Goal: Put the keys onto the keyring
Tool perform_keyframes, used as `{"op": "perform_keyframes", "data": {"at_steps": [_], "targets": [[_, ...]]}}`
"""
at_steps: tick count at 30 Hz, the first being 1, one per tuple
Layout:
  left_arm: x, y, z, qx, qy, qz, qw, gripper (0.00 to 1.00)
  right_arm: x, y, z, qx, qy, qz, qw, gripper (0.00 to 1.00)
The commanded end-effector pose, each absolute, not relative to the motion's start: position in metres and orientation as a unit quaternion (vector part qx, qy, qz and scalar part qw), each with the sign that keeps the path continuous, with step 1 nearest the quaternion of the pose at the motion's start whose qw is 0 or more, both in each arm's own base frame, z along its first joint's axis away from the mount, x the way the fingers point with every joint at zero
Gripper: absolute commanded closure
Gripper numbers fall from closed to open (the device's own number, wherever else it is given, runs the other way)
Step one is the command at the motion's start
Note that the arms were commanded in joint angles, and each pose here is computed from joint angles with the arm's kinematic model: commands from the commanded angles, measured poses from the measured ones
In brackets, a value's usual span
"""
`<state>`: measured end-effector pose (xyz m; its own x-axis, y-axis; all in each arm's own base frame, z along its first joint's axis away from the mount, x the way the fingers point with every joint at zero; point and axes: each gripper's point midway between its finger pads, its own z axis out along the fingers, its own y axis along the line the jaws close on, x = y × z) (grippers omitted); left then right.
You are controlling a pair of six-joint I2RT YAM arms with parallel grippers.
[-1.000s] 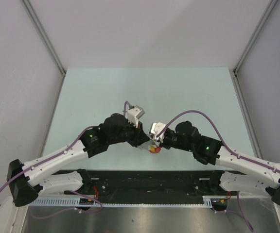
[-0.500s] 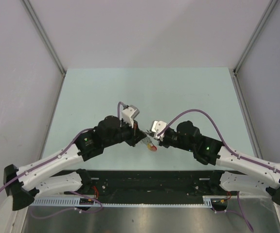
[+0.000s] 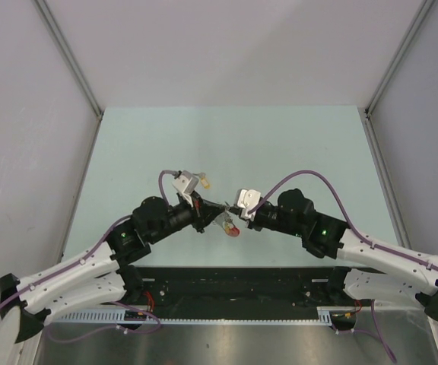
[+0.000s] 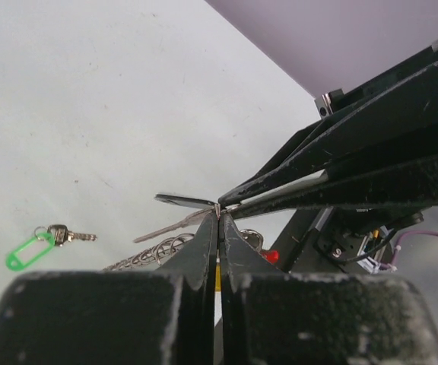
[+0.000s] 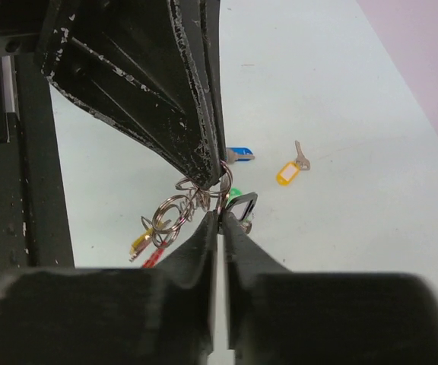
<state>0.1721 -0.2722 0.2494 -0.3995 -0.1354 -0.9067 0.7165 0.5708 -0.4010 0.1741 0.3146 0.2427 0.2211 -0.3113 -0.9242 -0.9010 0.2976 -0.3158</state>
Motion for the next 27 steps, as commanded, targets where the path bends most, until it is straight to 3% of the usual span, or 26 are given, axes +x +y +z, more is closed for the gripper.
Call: {"op": "perform_keyframes", "data": {"at_steps": [1, 10, 19, 24, 27], "targets": [[0.182, -0.279, 0.297, 0.194, 0.672, -0.438, 0.565, 1.0, 0.177, 0.312, 0.24, -0.519, 0.58, 0.249, 0.576, 0.81], [0.175, -0.285, 0.295, 0.227, 0.666, -0.445, 0.554, 1.0, 0.187, 0.305, 0.255, -0.479, 0.58, 0.24, 0.614, 0.81], [0.172, -0.288, 0.292, 0.249, 0.669, -0.439, 0.546, 1.0, 0.179, 0.307, 0.267, -0.49, 0.551, 0.256, 0.625, 0.73], [0.168, -0.292, 0.293, 0.261, 0.665, -0.446, 0.539, 0.99, 0.178, 0.311, 0.262, -0.503, 0.546, 0.257, 0.619, 0.74], [0.168, -0.292, 0.291, 0.266, 0.668, -0.442, 0.537, 0.99, 0.176, 0.311, 0.262, -0.507, 0.544, 0.258, 0.617, 0.85]]}}
